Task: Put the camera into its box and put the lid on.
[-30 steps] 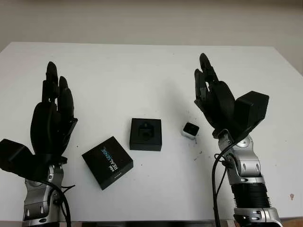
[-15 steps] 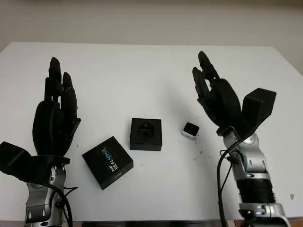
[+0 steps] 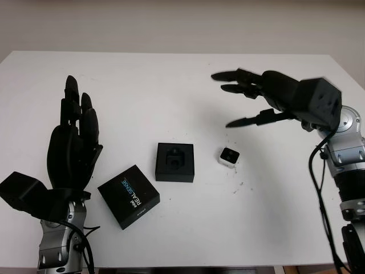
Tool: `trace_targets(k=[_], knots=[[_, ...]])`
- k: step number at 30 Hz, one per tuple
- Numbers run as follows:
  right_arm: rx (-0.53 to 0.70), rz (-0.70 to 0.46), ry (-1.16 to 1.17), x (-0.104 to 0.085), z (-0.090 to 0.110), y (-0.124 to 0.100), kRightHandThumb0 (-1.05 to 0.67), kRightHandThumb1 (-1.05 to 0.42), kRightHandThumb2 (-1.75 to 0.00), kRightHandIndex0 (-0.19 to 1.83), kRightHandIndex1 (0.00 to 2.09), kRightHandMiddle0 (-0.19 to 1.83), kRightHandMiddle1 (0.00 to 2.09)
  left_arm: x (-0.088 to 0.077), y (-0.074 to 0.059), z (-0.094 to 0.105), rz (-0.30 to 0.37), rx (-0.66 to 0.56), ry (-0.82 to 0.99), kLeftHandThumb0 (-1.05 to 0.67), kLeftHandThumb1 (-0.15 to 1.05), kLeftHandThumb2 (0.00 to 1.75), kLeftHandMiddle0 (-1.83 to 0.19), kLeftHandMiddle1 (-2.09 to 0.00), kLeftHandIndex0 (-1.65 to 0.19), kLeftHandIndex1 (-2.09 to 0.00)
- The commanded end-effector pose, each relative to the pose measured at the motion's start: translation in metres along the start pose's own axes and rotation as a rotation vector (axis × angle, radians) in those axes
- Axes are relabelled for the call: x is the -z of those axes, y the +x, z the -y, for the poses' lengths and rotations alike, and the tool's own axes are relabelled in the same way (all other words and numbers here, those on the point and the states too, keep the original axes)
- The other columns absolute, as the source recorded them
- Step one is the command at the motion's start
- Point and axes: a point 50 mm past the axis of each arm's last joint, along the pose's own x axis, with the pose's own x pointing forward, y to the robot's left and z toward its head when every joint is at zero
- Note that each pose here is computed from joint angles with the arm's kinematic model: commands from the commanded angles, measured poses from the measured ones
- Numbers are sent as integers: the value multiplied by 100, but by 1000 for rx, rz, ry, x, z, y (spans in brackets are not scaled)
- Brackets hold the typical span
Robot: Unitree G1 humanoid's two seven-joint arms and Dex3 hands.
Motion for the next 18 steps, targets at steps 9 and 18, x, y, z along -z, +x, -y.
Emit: trace_targets(k=[9, 18], knots=[[-132, -34, -221, 0, -1, 0, -32, -77, -6, 32, 10, 38, 9, -3, 1, -1, 22, -3, 8, -75, 105, 49, 16, -5, 18, -5], [-216, 45, -453, -8, -18, 0, -30, -79, -6, 39, 12, 43, 10, -3, 0, -2, 24, -5, -3, -74, 105, 49, 15, -6, 17, -6]])
